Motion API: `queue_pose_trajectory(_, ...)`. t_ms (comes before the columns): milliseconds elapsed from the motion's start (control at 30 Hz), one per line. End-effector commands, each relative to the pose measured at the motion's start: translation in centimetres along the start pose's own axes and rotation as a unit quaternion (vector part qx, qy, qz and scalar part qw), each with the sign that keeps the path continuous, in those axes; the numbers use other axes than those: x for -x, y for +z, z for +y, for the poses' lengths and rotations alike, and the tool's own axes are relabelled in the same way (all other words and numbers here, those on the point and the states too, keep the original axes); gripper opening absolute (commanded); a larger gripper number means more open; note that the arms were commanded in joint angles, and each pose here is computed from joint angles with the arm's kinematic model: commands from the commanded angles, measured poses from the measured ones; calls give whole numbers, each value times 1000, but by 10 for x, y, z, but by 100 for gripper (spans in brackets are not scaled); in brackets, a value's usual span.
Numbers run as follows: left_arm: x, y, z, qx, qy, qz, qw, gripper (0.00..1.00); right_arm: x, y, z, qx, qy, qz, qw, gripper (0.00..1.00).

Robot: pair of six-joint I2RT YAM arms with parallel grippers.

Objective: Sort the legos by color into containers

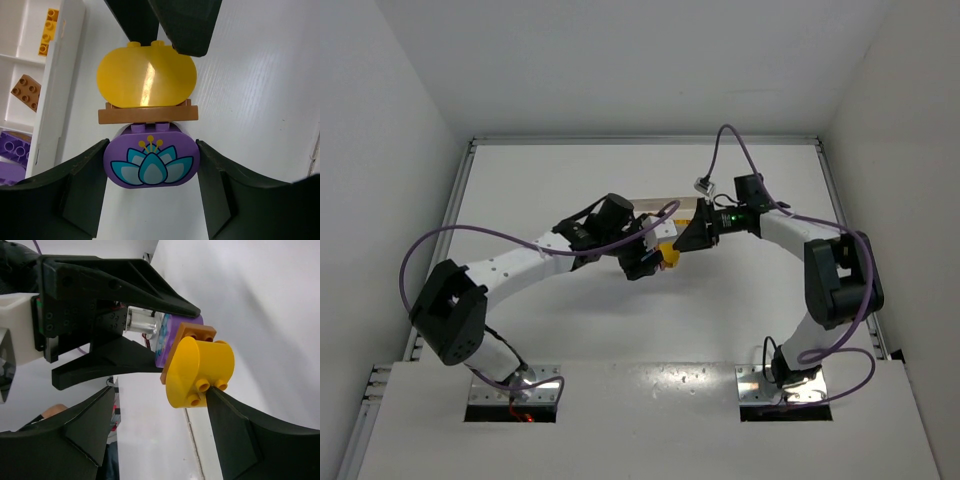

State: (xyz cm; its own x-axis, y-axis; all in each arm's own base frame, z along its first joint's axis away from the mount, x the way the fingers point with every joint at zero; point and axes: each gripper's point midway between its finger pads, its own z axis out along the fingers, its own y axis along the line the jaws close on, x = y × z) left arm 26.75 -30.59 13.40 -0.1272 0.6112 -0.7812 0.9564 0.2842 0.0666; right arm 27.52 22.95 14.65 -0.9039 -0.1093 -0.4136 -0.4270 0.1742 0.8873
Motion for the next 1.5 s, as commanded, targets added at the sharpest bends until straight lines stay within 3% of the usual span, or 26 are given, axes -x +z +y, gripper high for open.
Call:
queue_pose_trajectory(0, 44, -15, 4, 13, 20, -54, 998, 7, 9, 4, 5, 0, -41, 3, 999, 74)
queue_pose_trajectory(300, 47, -21, 3, 15, 22, -58, 998, 7, 12, 4, 0, -6, -40, 10, 999, 73)
queue_pose_trajectory(433, 45, -22, 2, 14, 21, -57, 998, 4, 14, 1, 1, -8, -44, 4, 999, 64)
queue_pose_trajectory(667, 47, -28, 4, 26, 22, -58, 998, 4, 12, -1, 6, -12, -56, 1, 998, 61)
queue_pose_trajectory(933, 16, -32, 6, 33, 8, -30, 999, 4, 12, -10, 3, -27, -58, -14, 998, 56)
queue_pose_trajectory(1133, -2, -47, 40, 77, -19, -22, 997, 4, 9, -11, 4, -36, -61, -19, 997, 56)
queue_pose_trajectory(1467, -16, -46, 145, 160, -99, -6, 982, 7, 9, -12, 6, -35, -65, -20, 997, 56)
